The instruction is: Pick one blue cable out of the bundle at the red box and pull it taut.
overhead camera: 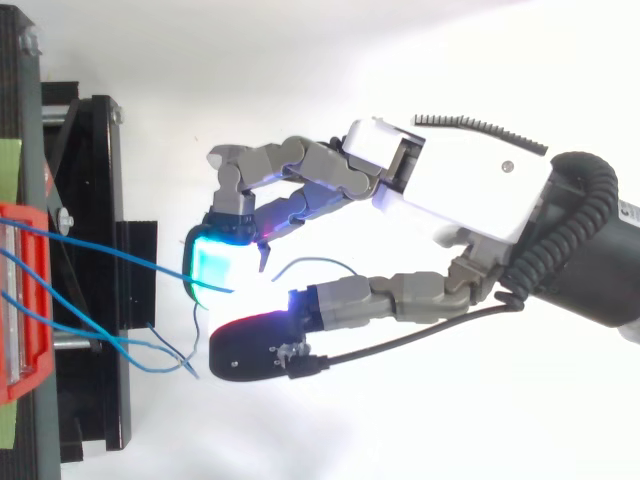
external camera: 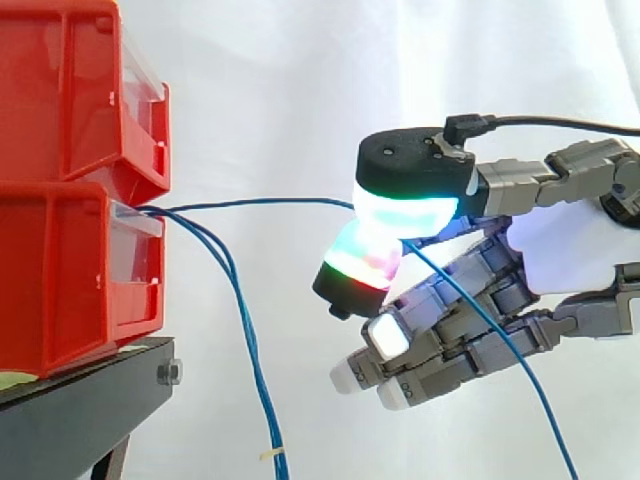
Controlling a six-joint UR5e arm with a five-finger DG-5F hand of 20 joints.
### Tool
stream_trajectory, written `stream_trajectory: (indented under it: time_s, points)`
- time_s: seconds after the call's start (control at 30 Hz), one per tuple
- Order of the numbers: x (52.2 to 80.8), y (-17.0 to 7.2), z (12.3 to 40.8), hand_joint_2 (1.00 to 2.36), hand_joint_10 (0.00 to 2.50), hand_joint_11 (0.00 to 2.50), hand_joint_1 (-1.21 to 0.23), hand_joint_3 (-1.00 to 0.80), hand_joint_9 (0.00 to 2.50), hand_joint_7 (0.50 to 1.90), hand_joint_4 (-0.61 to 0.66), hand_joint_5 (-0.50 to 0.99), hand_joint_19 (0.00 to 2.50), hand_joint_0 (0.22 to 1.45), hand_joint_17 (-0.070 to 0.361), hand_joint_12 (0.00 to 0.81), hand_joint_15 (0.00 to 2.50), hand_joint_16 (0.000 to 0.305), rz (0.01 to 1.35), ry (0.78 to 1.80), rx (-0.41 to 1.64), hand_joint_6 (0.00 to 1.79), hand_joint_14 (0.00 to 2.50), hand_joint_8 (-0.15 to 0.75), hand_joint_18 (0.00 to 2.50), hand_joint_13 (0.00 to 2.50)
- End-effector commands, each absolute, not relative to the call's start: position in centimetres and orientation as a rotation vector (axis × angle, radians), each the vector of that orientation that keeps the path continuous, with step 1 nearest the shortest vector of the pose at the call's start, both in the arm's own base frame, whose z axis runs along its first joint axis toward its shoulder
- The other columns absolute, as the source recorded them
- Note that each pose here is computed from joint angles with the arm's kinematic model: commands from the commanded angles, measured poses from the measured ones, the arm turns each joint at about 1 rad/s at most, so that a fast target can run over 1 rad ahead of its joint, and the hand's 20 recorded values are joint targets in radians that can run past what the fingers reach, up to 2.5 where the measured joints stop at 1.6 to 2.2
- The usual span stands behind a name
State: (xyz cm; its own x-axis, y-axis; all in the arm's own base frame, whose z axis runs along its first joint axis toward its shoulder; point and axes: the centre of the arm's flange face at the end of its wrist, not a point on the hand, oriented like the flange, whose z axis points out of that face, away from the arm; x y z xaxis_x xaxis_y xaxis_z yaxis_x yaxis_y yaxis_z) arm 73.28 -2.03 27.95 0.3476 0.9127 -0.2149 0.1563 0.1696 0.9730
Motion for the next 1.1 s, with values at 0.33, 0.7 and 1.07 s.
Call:
stream_trajectory:
  time_s: [0.33,0.7,1.07]
  points:
    - [73.26,-1.99,27.94,1.01,0.02,0.89,-0.73,-0.37,0.81,1.1,0.17,-0.15,0.15,0.55,0.129,0.408,0.08,0.058,0.732,1.106,1.303,0.86,0.0,0.344,0.13,0.2]
    - [73.26,-1.99,27.94,1.0,0.02,0.88,-0.67,-0.44,0.79,1.01,0.15,-0.15,0.17,0.49,0.138,0.426,0.09,0.061,0.732,1.106,1.303,0.83,0.0,0.356,0.1,0.18]
    - [73.31,-1.97,28.01,1.01,0.02,0.88,-0.69,-0.22,0.79,1.1,0.13,-0.15,0.16,0.55,0.129,0.403,0.08,0.057,0.734,1.103,1.302,0.84,0.0,0.344,0.09,0.16]
